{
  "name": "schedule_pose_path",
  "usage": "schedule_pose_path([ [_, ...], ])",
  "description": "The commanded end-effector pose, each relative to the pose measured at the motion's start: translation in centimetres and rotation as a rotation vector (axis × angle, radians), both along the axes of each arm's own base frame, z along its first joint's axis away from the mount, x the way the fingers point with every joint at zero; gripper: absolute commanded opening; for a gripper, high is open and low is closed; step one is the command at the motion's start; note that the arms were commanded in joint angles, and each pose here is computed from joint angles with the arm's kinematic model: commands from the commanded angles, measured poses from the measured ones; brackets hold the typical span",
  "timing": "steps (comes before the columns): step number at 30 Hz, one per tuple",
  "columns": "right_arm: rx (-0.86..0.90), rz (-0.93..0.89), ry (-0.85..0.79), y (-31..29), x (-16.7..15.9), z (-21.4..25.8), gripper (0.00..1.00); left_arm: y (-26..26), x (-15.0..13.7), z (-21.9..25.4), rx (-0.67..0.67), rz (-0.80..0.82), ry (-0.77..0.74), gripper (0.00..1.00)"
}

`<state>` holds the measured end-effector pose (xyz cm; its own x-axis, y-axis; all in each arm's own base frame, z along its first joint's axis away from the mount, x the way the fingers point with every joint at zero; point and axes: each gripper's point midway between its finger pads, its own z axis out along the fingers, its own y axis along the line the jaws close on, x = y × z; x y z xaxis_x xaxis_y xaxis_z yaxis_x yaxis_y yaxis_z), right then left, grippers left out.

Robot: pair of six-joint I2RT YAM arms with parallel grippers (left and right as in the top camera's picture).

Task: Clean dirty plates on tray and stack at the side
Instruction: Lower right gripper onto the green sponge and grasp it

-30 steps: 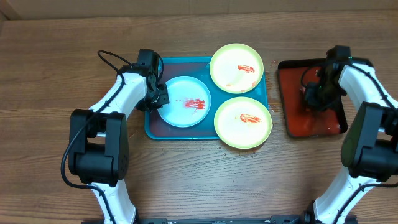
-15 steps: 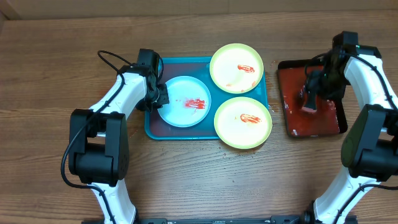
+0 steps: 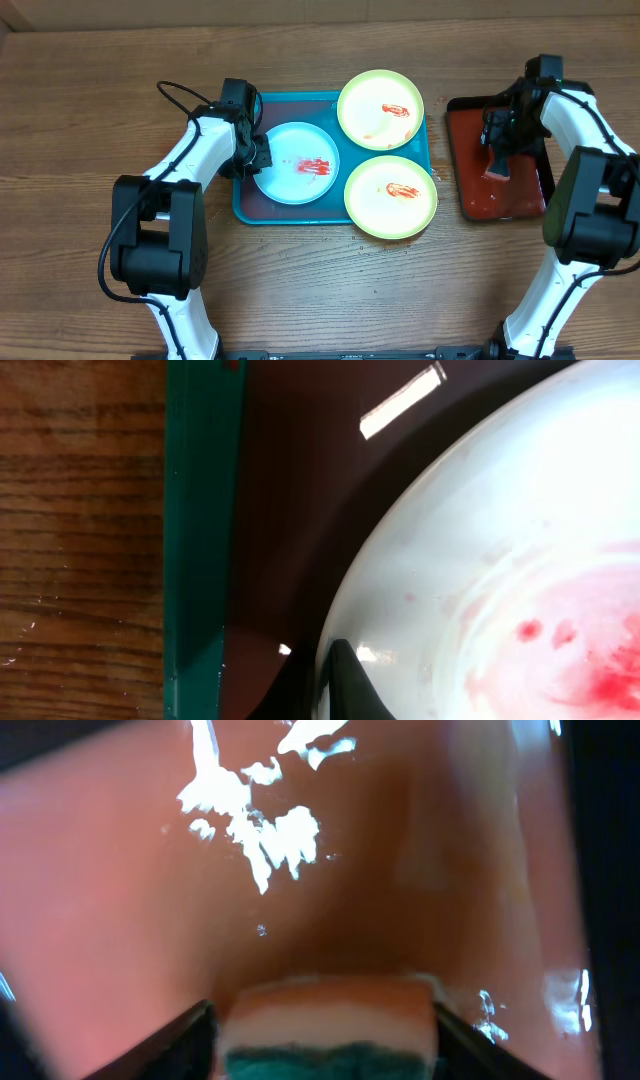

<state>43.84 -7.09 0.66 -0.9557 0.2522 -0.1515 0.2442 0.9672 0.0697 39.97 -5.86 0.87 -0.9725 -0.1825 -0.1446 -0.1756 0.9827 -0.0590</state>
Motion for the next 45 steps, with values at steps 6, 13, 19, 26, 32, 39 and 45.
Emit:
schedule_pose_path([
  [6,0.009,-0.031,-0.003,-0.1,0.2,0.1,0.04,1.3,-0.8,-1.5,0.045,0.037,0.033,0.04],
  [13,0.026,-0.029,0.018,0.2,0.1,2.0,0.04,1.2,-0.6,-1.5,0.044,0.037,0.028,0.04],
  [19,0.042,-0.025,-0.003,0.3,1.1,6.3,0.04,1.2,-0.6,-1.5,0.045,0.036,0.028,0.04],
  [26,0.047,-0.026,0.03,0.5,0.3,5.5,0.2,1.3,-0.6,-1.4,0.046,0.029,0.025,0.04],
  [32,0.054,-0.027,0.068,0.7,-0.8,4.3,0.49,1.3,-0.6,-1.4,0.048,0.03,0.025,0.04],
  [39,0.055,-0.027,0.075,0.8,-1.1,3.4,0.46,1.3,-0.6,-1.4,0.048,0.03,0.025,0.04],
  [45,0.053,-0.032,0.06,0.8,-1.0,2.0,0.4,1.3,-0.6,-1.4,0.048,0.03,0.024,0.04],
])
